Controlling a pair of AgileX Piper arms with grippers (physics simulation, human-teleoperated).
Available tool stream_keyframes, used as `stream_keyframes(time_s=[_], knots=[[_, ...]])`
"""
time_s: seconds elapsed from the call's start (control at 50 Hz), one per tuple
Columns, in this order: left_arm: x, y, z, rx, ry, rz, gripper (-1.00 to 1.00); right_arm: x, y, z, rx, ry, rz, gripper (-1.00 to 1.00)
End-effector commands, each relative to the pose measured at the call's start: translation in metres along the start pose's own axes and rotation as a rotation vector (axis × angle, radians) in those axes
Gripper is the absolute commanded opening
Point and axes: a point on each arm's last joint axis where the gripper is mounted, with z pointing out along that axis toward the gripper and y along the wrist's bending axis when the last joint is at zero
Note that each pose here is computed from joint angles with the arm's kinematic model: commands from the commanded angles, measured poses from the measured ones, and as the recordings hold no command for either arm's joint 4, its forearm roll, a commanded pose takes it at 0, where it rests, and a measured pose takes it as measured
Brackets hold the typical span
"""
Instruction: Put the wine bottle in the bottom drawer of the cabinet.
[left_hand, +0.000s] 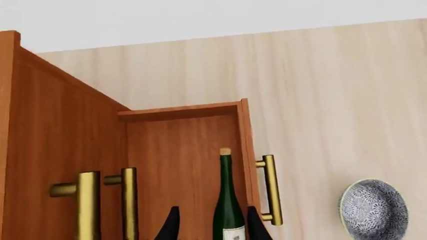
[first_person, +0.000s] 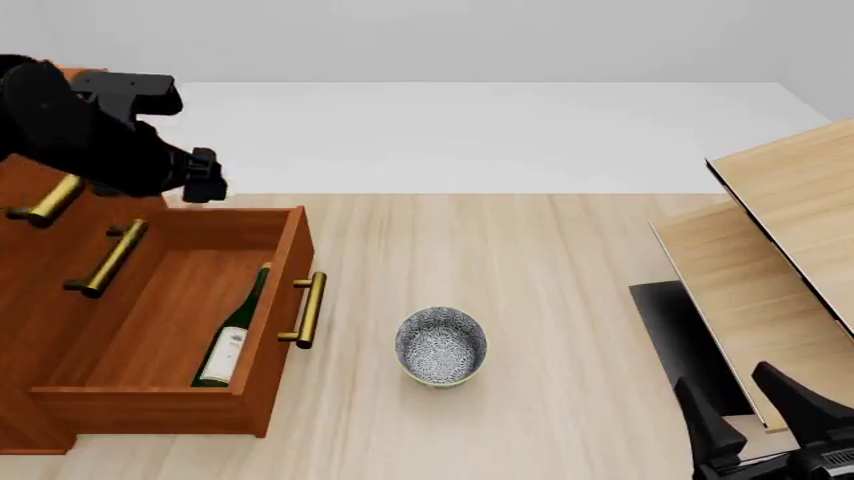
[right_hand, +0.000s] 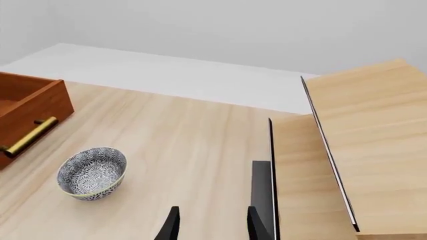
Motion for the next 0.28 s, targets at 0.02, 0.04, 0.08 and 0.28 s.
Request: stream_keyframes(time_s=[0.02,0.04,0.08,0.28], knots=[[-0.009,0.001,-0.065,-0.004,-0.097,0.020,1.00,0.000,0.000,-0.001,0.003,-0.009,-0.003,1.00],[-0.010,0.000,-0.072,-0.002,-0.104,0.017,1.00,-0.001,0.000,-0.001,0.003,-0.009,-0.003,1.00],[-0.011,0.000,-0.087,-0.005,-0.127,0.029,1.00,-0.001,0.000,-0.001,0.003,-0.011,-0.003,1.00],[-0.009,-0.006,-0.150,0.011,-0.222,0.063,1.00,-0.002,0.000,-0.001,0.002,-0.022,-0.007,1.00]])
